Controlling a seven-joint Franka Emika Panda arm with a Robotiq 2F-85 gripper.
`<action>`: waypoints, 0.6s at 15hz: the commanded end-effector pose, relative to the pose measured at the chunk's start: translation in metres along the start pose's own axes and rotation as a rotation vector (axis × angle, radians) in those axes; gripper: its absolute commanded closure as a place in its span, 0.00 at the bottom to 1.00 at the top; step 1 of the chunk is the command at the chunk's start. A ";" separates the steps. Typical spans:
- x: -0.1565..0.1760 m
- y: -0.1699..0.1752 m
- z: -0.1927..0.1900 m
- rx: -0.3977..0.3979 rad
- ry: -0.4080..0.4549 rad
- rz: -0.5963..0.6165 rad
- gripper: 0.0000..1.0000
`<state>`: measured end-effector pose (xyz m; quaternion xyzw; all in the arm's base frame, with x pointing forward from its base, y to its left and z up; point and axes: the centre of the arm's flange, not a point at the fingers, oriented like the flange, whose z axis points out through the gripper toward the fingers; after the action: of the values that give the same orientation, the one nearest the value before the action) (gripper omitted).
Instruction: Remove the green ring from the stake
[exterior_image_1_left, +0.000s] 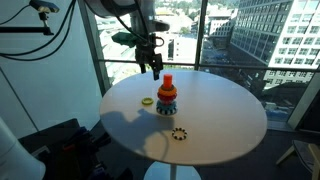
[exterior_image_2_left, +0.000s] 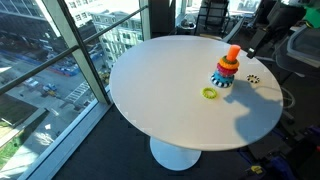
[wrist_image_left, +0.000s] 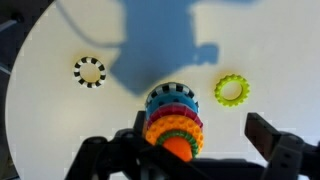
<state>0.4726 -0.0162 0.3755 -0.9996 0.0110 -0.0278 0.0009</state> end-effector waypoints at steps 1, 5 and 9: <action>0.000 0.000 0.002 0.000 -0.004 0.000 0.00; 0.005 0.003 0.007 -0.003 0.013 0.028 0.00; 0.014 0.005 0.021 -0.015 0.064 0.054 0.00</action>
<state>0.4782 -0.0197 0.3656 -0.9990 0.0214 -0.0396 0.0003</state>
